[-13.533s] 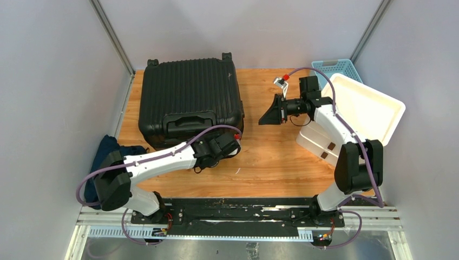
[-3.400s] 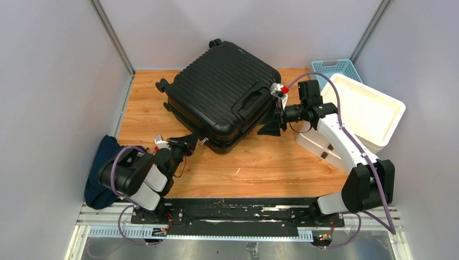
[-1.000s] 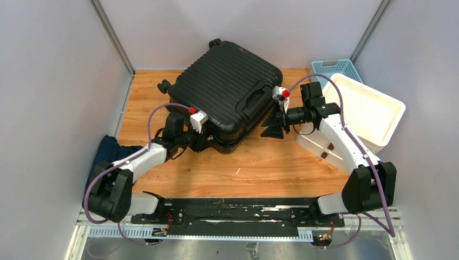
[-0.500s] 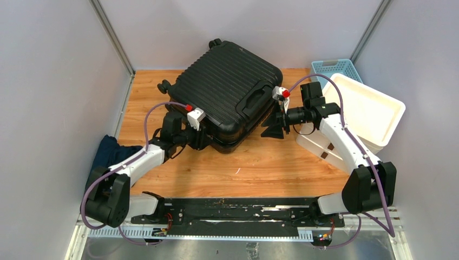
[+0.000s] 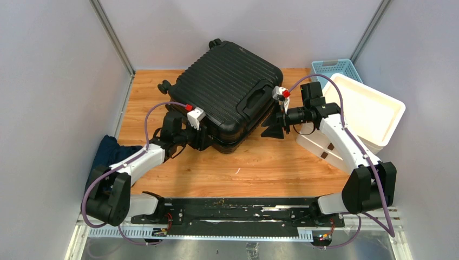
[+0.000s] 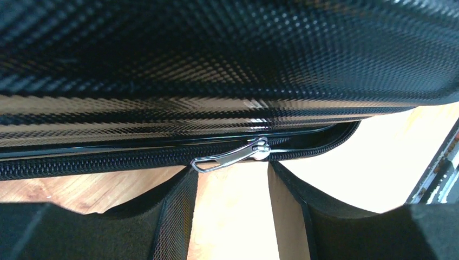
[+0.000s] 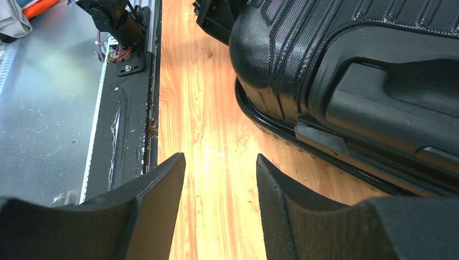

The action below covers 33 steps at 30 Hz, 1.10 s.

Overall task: Open, take out, and arrange the luggage
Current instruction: Unzip the luggage at the center of the board.

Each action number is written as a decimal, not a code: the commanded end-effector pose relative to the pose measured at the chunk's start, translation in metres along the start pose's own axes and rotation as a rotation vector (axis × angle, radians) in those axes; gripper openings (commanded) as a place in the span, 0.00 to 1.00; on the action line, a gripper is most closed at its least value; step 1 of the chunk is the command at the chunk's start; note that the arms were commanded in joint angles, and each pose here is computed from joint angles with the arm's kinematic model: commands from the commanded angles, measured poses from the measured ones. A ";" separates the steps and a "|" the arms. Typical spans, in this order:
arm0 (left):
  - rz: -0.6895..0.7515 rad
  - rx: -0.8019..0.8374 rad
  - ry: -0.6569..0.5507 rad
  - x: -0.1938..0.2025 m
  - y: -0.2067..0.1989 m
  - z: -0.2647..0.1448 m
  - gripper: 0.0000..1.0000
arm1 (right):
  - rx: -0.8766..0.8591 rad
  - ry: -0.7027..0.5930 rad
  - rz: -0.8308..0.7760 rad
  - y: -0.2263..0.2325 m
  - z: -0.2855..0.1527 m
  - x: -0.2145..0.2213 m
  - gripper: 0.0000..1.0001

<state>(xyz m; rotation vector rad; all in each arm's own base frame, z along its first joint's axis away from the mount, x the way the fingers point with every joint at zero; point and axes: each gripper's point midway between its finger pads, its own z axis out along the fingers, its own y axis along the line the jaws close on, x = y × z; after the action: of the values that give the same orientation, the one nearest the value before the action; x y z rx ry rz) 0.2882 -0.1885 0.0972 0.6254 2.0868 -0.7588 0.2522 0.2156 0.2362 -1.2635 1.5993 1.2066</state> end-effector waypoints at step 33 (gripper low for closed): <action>-0.448 -0.111 -0.253 -0.042 0.034 -0.015 0.82 | -0.030 -0.032 -0.006 0.004 -0.005 -0.010 0.55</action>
<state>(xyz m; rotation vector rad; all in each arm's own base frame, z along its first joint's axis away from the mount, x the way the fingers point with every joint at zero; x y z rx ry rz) 0.3066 -0.1570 0.1050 0.0002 2.1333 -0.8709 0.2495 0.2156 0.2414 -1.2619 1.5866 1.2296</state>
